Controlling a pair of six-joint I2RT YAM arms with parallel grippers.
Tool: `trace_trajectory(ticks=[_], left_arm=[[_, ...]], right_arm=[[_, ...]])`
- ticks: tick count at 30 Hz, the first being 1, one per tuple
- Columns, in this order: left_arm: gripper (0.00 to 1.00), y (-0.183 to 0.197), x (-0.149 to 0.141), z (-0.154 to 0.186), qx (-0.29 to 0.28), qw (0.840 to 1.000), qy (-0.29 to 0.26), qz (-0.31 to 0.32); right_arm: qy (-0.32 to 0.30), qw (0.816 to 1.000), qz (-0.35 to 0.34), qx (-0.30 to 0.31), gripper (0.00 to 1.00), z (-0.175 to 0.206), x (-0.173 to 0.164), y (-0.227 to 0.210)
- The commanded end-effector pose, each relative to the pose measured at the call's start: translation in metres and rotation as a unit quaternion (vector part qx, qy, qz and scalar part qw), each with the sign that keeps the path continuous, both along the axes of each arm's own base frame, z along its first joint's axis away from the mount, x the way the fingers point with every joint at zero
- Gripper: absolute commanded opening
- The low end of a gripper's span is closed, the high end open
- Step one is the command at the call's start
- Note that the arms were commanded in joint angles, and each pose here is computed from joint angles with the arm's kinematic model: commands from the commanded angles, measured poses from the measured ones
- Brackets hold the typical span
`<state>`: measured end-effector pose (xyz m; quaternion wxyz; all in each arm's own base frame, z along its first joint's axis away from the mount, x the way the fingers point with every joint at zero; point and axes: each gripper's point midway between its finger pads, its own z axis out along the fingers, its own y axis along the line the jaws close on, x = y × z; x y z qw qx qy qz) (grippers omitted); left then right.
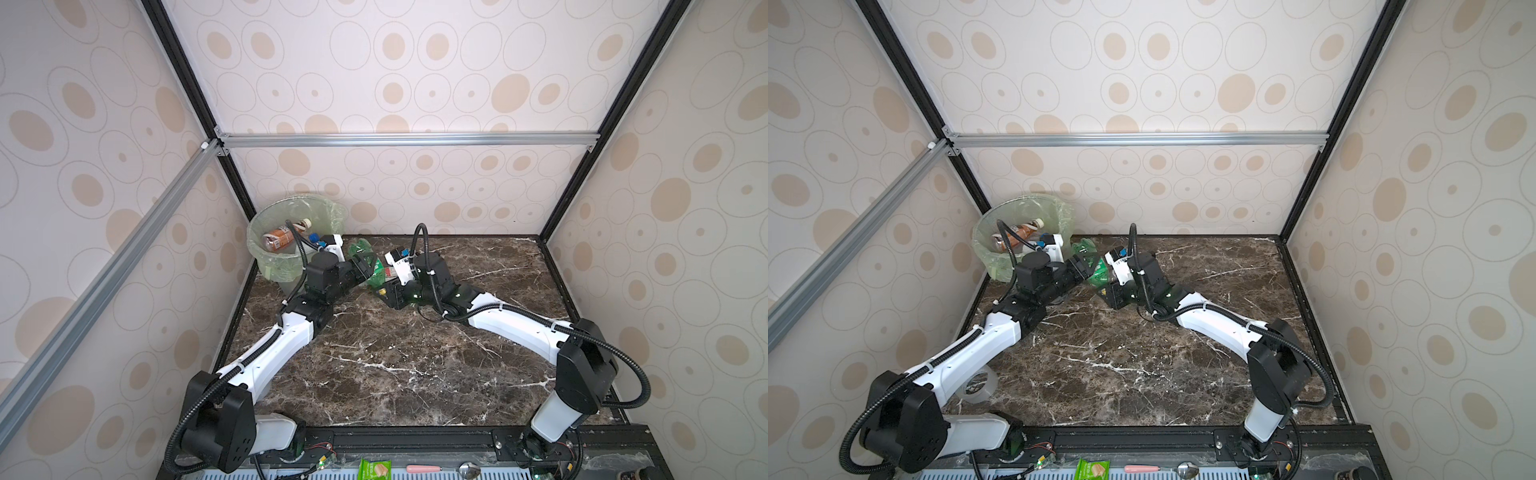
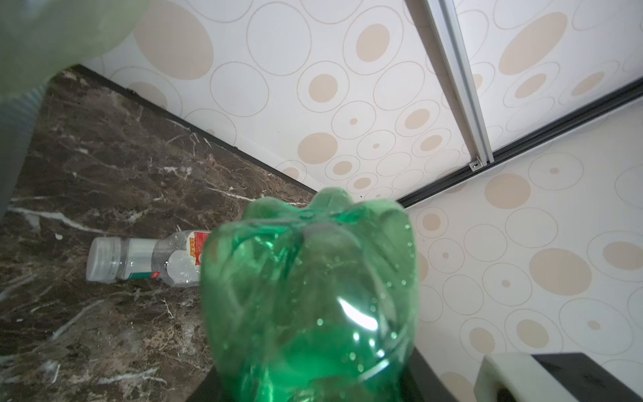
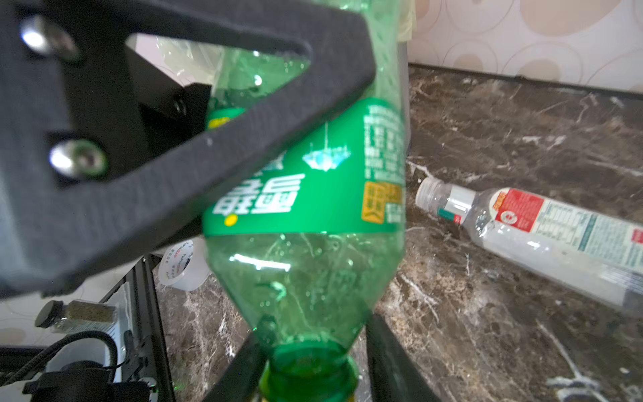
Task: Throw the plastic bottles in the bin
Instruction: Throw the plastic bottle into the trash bin.
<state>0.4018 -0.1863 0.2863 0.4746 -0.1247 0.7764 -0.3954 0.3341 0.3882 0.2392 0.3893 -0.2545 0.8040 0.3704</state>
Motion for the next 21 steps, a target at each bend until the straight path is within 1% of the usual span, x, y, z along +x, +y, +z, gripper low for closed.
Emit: trace_trajectory(ticks=[1, 6, 13, 17, 19, 21], left_arm=[[0.52, 0.006, 0.010, 0.039, 0.066, 0.997, -0.043, 0.010], [0.53, 0.021, 0.025, 0.065, 0.148, 0.987, -0.052, 0.032], [0.52, 0.046, 0.043, 0.102, 0.210, 0.974, -0.062, 0.058], [0.52, 0.072, 0.048, 0.146, 0.246, 0.960, -0.088, 0.102], [0.52, 0.088, 0.047, 0.177, 0.267, 0.948, -0.109, 0.132], [0.53, 0.107, 0.043, 0.212, 0.289, 0.933, -0.132, 0.169]], right_arm=[[-0.015, 1.000, -0.016, -0.012, 0.50, 0.010, -0.004, -0.015], [-0.037, 0.999, -0.036, -0.011, 0.66, 0.028, -0.002, -0.031], [-0.084, 0.995, -0.054, -0.004, 0.88, 0.068, -0.001, -0.045], [-0.102, 0.993, -0.052, 0.007, 1.00, 0.093, -0.001, -0.045], [-0.109, 0.993, -0.048, 0.020, 0.99, 0.107, -0.002, -0.043], [-0.118, 0.992, -0.044, 0.033, 1.00, 0.121, -0.004, -0.042]])
